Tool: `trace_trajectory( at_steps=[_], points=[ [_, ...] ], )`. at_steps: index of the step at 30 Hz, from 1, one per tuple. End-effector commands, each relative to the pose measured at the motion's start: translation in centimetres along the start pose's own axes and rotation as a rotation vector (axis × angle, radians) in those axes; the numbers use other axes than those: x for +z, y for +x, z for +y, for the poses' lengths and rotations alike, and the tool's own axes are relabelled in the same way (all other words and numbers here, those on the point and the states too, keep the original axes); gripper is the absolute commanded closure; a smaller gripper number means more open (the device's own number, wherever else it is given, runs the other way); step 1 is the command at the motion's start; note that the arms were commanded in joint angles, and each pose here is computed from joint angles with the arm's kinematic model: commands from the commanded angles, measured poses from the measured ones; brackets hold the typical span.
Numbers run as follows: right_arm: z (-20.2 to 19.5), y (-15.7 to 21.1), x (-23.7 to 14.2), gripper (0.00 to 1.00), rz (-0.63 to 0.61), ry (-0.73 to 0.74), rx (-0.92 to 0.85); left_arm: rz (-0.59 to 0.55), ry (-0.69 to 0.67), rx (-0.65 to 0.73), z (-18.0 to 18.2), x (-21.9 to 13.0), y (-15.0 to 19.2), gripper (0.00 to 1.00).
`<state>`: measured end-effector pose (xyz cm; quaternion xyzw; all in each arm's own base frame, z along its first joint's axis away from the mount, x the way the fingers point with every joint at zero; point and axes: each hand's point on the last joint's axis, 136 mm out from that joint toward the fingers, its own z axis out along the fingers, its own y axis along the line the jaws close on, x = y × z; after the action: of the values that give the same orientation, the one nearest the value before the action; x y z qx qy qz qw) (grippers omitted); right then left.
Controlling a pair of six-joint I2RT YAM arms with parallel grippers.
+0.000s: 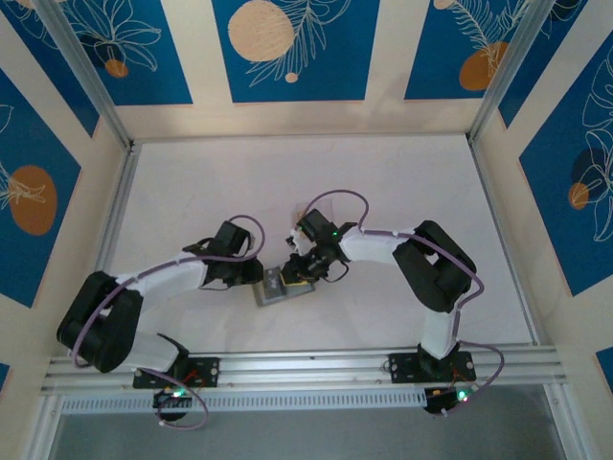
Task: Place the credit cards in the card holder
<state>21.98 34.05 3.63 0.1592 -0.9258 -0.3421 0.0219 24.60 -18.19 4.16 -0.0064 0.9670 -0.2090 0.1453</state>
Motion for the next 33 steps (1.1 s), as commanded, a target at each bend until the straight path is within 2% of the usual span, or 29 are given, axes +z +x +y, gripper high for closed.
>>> trace_trajectory(
  at_steps=[1, 2, 5, 6, 21, 33],
  points=[
    [0.5, -0.7, -1.3, 0.72, -0.025, 0.025, -0.026, 0.039, -0.007, -0.030, 0.9, -0.3, 1.2, 0.83],
    [0.4, -0.9, -1.4, 0.76, -0.031, 0.032, -0.025, 0.046, -0.013, -0.031, 1.1, -0.2, 1.4, 0.83],
    [0.3, -1.4, -1.3, 0.98, -0.040, 0.072, -0.034, 0.059, -0.020, -0.033, 1.4, 0.3, 1.7, 0.86],
    [0.4, -1.5, -1.2, 1.00, -0.041, 0.086, -0.041, 0.065, -0.026, -0.034, 1.6, 0.6, 1.8, 0.87],
    [-0.1, -1.4, 1.9, 1.00, 0.023, 0.176, -0.049, 0.099, -0.060, -0.041, 2.8, 2.0, 2.9, 0.91],
    [4.5, -0.8, 3.5, 1.00, 0.049, 0.035, -0.077, 0.108, -0.045, -0.027, 2.4, 2.6, 3.2, 0.91]
  ],
)
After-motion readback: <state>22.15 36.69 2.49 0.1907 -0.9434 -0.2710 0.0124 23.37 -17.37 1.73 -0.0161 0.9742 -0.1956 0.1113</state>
